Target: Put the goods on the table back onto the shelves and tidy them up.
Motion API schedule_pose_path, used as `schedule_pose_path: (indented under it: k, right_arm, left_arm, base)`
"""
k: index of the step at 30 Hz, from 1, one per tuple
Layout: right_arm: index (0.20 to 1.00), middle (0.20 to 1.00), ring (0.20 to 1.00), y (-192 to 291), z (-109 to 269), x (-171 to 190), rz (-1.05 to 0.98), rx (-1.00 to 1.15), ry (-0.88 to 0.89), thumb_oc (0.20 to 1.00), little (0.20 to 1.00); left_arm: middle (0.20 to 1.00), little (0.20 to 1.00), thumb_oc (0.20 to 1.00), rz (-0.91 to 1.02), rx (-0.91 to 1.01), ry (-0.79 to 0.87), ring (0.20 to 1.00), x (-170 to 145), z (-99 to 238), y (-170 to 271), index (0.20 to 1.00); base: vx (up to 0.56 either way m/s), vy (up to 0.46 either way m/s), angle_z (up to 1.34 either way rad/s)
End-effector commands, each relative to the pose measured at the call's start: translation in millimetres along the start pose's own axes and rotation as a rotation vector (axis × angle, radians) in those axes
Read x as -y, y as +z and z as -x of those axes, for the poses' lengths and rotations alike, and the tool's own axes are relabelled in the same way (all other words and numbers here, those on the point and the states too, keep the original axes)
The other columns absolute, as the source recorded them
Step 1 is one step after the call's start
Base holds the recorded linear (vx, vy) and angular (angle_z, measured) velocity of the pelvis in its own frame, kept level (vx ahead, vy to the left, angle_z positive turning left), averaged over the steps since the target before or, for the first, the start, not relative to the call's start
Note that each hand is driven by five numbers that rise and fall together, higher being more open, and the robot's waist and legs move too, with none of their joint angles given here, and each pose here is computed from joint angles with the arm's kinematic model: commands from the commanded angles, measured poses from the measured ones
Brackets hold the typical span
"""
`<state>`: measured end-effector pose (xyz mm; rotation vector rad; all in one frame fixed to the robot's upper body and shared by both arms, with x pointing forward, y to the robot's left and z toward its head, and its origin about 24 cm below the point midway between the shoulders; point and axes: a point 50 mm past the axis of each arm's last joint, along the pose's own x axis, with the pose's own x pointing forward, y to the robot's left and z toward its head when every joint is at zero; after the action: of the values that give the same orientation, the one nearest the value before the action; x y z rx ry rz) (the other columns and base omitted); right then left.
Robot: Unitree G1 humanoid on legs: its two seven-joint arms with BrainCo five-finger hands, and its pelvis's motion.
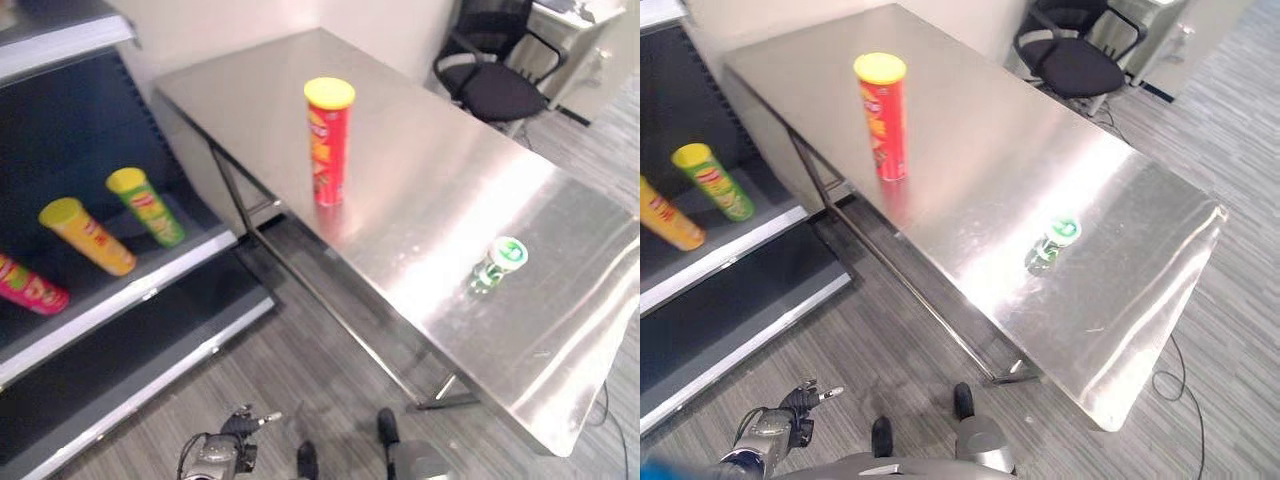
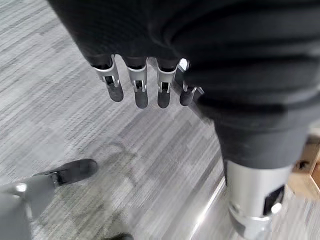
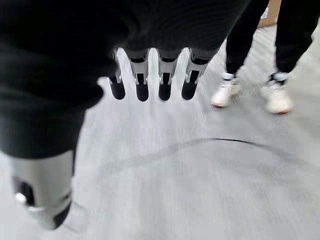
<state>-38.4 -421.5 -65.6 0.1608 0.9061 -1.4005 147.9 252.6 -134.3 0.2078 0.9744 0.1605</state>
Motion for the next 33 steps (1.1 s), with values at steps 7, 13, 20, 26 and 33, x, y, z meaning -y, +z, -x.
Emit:
schedule_pose_path:
  k: [7, 13, 20, 26, 33]
  right_arm:
    - [1.000, 1.000, 1.000, 282.0, 158.5, -55.8, -0.038, 1.353, 0.340, 1.000, 1.000]
    - [1.000, 1.000, 1.000, 292.6, 228.8, -109.8, 0.352, 1.589, 0.655, 1.000, 1.000]
    - [1.000, 1.000, 1.000, 265.0, 206.3, -128.5, 0.473, 1.382, 0.881, 1.000, 1.000]
    - [1.000, 1.000, 1.000, 229.1, 194.2, -146.5, 0.617, 1.272, 0.974, 1.000, 1.000]
    - [1.000, 1.000, 1.000, 209.7, 203.9, -166.4, 0.670, 1.298, 1.030, 1.000, 1.000]
  left_arm:
    - [1.000, 1.000, 1.000, -0.053, 0.025, -0.037, 1.000, 0.7, 0.5, 1.3, 1.000]
    - [1.000, 1.000, 1.000, -0.022, 0.045, -0.079, 1.000, 5.7, 4.3, -3.7, 1.000]
    - [1.000, 1.000, 1.000, 0.017, 0.021, -0.082, 1.000, 2.8, 7.4, -14.1, 1.000]
    - [1.000, 1.000, 1.000, 0.050, 0.001, -0.083, 1.000, 3.6, 9.6, -22.0, 1.000]
    - [1.000, 1.000, 1.000, 0.054, 0.017, -0.088, 1.000, 5.2, 9.8, -19.3, 1.000]
  base:
    - [0.05, -0.024, -0.09]
    - [0.04, -0.043, 0.18]
    - [0.02, -0.036, 0.20]
    - [0.02, -0.025, 0.08]
    - [0.01, -0.012, 0.02]
